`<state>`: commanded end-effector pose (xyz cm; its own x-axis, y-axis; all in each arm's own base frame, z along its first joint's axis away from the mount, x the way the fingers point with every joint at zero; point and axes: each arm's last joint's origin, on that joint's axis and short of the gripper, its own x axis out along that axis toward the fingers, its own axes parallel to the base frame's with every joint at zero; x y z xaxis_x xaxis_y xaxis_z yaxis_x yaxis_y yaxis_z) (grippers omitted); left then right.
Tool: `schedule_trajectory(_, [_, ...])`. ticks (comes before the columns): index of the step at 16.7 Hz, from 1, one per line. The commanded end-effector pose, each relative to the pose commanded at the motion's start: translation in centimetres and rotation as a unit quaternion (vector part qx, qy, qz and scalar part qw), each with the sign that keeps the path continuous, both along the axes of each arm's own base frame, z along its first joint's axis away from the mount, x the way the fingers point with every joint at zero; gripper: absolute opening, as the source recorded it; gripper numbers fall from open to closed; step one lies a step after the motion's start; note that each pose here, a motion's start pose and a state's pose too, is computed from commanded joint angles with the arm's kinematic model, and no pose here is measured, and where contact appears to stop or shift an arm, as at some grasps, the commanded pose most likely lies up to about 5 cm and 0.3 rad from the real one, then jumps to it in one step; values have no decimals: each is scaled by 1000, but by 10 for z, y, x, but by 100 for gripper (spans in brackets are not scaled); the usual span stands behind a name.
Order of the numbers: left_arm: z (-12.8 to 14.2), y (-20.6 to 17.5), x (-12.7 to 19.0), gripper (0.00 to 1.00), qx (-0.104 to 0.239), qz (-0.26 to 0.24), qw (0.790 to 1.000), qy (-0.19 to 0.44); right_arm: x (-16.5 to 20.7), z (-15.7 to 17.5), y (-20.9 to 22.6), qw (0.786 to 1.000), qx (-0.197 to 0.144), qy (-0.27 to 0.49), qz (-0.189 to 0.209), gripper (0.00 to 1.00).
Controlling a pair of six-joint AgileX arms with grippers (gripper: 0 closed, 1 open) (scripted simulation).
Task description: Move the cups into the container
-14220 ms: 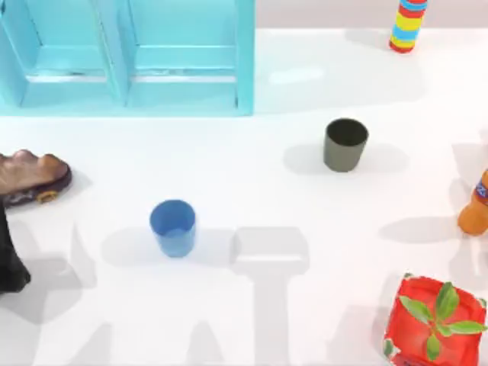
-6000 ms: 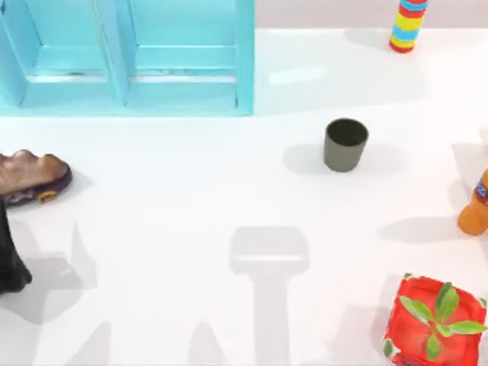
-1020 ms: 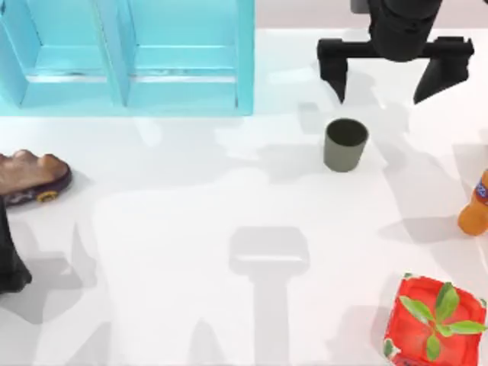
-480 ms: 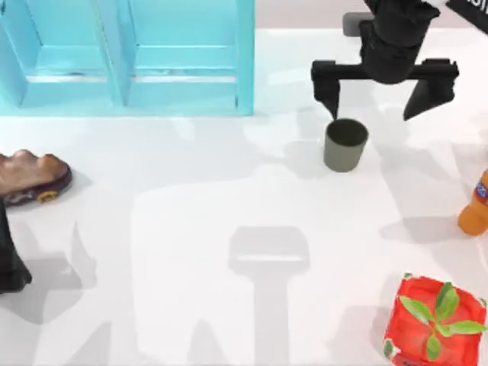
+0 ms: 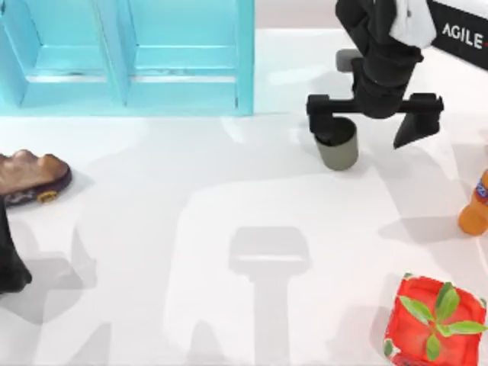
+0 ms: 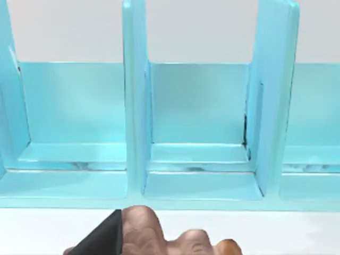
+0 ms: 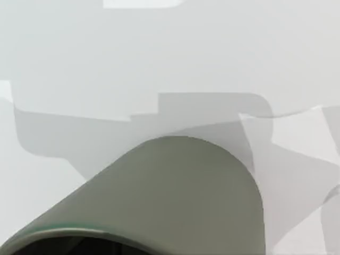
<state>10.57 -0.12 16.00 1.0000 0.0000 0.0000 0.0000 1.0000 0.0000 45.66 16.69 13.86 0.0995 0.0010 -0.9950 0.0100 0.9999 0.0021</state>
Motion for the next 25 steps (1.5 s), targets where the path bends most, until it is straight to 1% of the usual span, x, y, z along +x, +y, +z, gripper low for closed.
schedule_trajectory(2, [0, 0, 0, 100, 0, 0, 1000, 0, 0, 0, 0, 1000, 0, 0, 0, 100])
schedule_trajectory(15, [0, 0, 0, 100, 0, 0, 1000, 0, 0, 0, 0, 1000, 0, 0, 0, 2])
schedule_trajectory(16, [0, 0, 0, 100, 0, 0, 1000, 0, 0, 0, 0, 1000, 0, 0, 0, 0])
schedule_trajectory(25, [0, 0, 0, 100, 0, 0, 1000, 0, 0, 3, -1, 1000, 1, -2, 0, 0])
